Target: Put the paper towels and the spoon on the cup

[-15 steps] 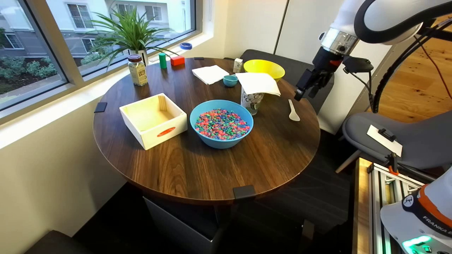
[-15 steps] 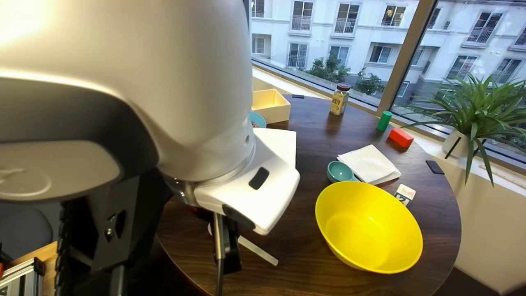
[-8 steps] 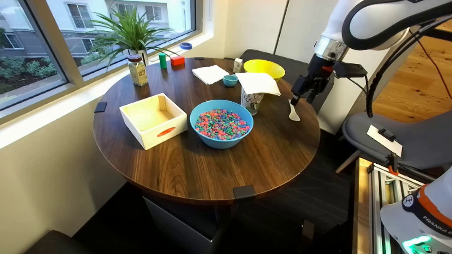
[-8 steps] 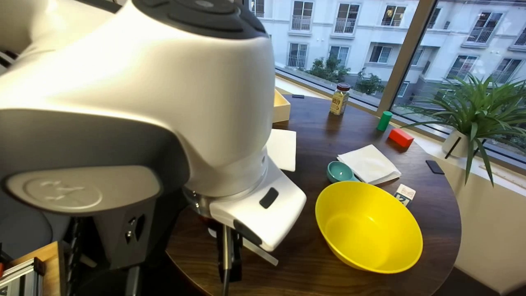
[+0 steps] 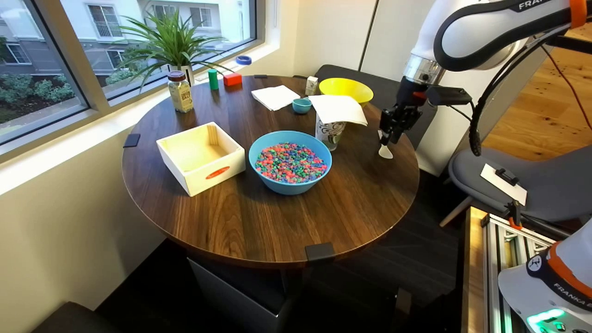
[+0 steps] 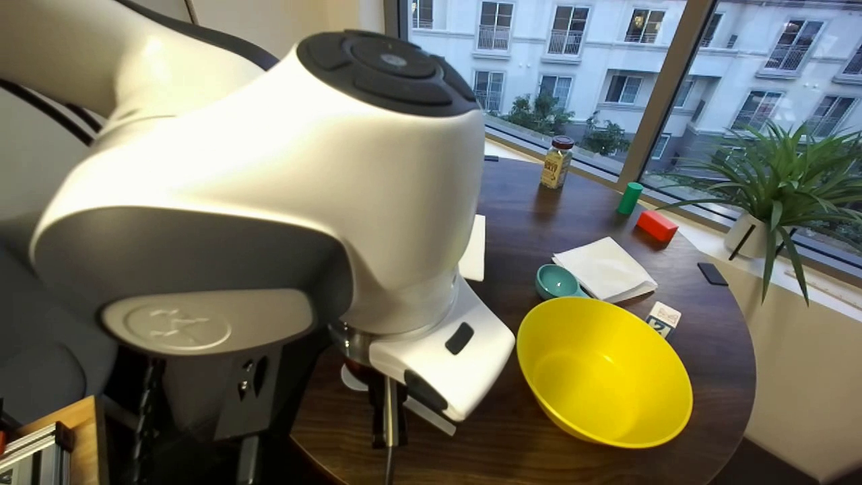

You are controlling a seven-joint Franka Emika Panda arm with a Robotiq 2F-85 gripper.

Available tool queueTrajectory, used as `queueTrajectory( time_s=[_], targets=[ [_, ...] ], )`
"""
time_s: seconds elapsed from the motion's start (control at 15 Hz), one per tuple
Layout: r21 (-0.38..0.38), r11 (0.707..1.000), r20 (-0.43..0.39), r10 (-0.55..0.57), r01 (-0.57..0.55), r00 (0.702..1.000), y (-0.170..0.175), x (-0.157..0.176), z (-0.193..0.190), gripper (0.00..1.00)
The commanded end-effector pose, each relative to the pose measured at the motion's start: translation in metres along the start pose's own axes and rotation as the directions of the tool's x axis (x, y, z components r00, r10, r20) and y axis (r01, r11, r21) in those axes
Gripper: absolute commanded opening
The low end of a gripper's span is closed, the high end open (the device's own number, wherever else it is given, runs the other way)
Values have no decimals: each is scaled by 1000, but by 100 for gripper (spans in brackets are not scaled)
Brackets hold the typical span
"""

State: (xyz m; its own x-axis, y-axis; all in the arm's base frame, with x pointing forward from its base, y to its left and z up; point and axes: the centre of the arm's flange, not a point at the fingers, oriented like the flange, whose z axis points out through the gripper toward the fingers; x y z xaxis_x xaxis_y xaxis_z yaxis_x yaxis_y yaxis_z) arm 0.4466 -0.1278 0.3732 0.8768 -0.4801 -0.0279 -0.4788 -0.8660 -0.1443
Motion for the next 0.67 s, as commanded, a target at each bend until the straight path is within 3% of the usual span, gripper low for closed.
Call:
queueTrajectory(
  time_s=[0.0,0.07,0.33,0.4,0.47,0.6],
  targets=[
    [4,999,10,31,-31,999,0,9,4,53],
    [3,999,9,34,-34,999,0,10,4,70],
    [4,999,6,40,-40,999,0,14,4,98],
    [5,999,10,40,-40,999,0,15,5,91],
    [5,999,10,39,-39,999,0,15,6,64],
    [4,999,10,39,-39,999,0,16,6,62]
  ],
)
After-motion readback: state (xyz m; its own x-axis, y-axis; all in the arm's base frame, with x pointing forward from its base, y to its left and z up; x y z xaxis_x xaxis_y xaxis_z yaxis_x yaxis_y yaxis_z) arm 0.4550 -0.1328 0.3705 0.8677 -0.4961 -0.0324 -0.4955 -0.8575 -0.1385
